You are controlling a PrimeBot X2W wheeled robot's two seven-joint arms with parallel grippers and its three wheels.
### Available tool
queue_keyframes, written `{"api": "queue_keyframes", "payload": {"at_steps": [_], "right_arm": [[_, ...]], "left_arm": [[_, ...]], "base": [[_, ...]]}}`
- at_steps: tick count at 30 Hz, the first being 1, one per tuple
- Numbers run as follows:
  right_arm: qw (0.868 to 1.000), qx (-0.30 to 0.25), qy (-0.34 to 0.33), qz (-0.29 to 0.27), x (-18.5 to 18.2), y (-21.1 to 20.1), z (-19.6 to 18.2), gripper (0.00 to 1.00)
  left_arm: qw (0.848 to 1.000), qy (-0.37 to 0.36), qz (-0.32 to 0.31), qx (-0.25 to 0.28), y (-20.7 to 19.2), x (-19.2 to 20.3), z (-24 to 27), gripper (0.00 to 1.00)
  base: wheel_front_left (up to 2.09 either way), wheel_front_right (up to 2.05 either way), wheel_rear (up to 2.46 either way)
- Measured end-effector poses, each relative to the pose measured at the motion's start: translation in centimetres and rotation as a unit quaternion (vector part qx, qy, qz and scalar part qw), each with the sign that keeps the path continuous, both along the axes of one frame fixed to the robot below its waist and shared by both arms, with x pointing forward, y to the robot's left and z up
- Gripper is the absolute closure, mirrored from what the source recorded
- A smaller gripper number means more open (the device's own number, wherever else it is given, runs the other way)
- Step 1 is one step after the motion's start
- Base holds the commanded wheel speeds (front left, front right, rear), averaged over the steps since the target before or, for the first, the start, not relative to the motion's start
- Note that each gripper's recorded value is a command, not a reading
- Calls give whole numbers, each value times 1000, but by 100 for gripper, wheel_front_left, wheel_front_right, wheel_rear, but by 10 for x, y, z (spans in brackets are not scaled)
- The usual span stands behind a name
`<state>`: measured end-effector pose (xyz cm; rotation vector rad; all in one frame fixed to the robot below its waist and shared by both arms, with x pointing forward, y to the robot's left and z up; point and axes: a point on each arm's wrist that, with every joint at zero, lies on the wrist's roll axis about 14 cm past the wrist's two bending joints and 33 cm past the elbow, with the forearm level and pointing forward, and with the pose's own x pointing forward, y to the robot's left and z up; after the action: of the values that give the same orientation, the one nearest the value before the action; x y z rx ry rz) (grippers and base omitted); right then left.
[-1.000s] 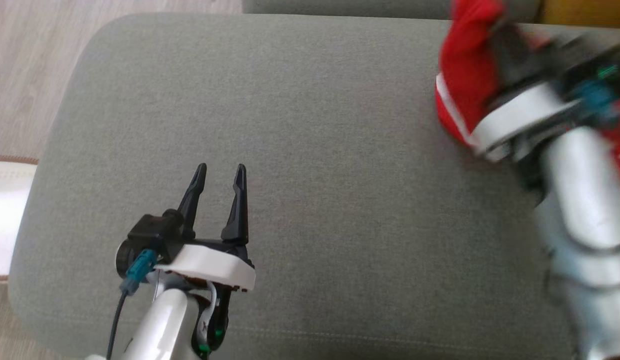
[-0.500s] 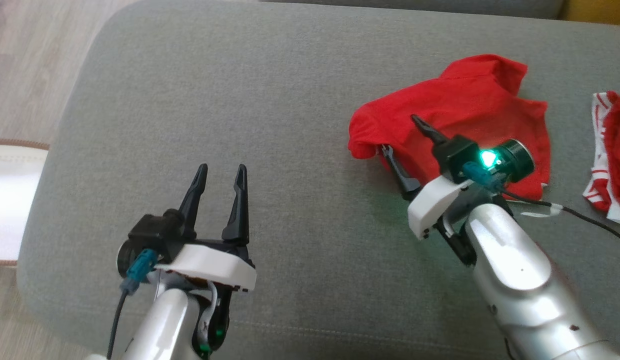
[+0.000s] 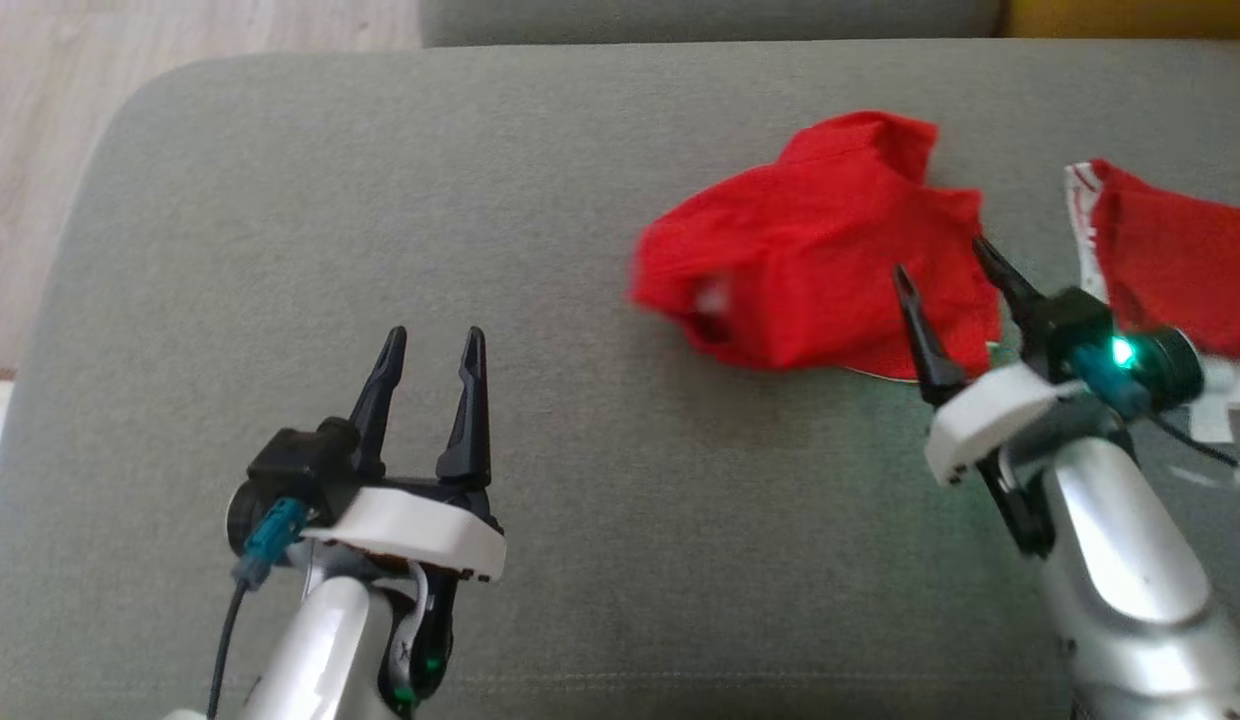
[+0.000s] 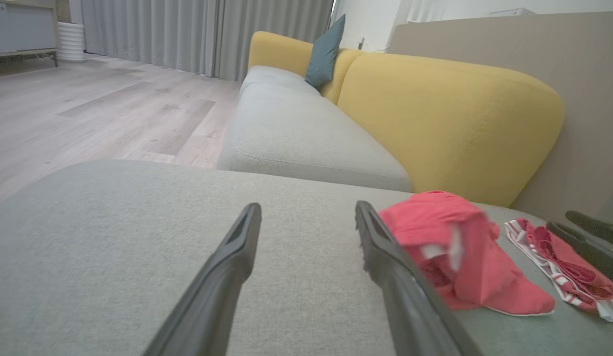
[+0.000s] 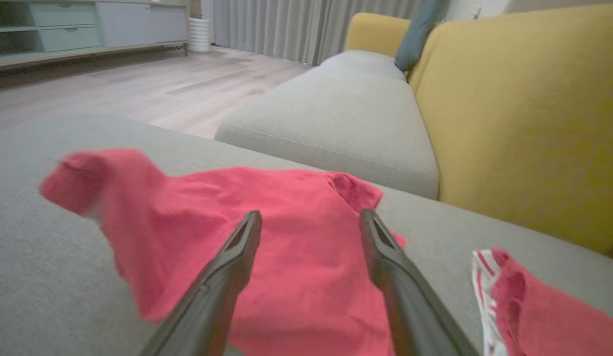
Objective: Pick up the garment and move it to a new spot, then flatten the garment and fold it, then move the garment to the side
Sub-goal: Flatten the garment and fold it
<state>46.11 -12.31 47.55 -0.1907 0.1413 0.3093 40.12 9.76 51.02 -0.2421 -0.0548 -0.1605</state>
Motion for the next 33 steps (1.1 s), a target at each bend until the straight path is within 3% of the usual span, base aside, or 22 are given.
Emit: {"api": "queue_keyframes", "payload": {"at_steps": [9,16,33], "right_arm": [[995,36,2,-97,-34,-58,-5,0],[989,70,46,-124,-63,-59,-39,0],[975,104,153,-124,-23,-39,-94,0]], "left_arm": [[999,-8,-35,-3,-24,3,5,0],[999,0,-45,-4,-29,1,-1,0],[999,33,-20,12,-8,14,-29,0]], "base": [[0,0,0],[0,0,0],[0,0,0]]}}
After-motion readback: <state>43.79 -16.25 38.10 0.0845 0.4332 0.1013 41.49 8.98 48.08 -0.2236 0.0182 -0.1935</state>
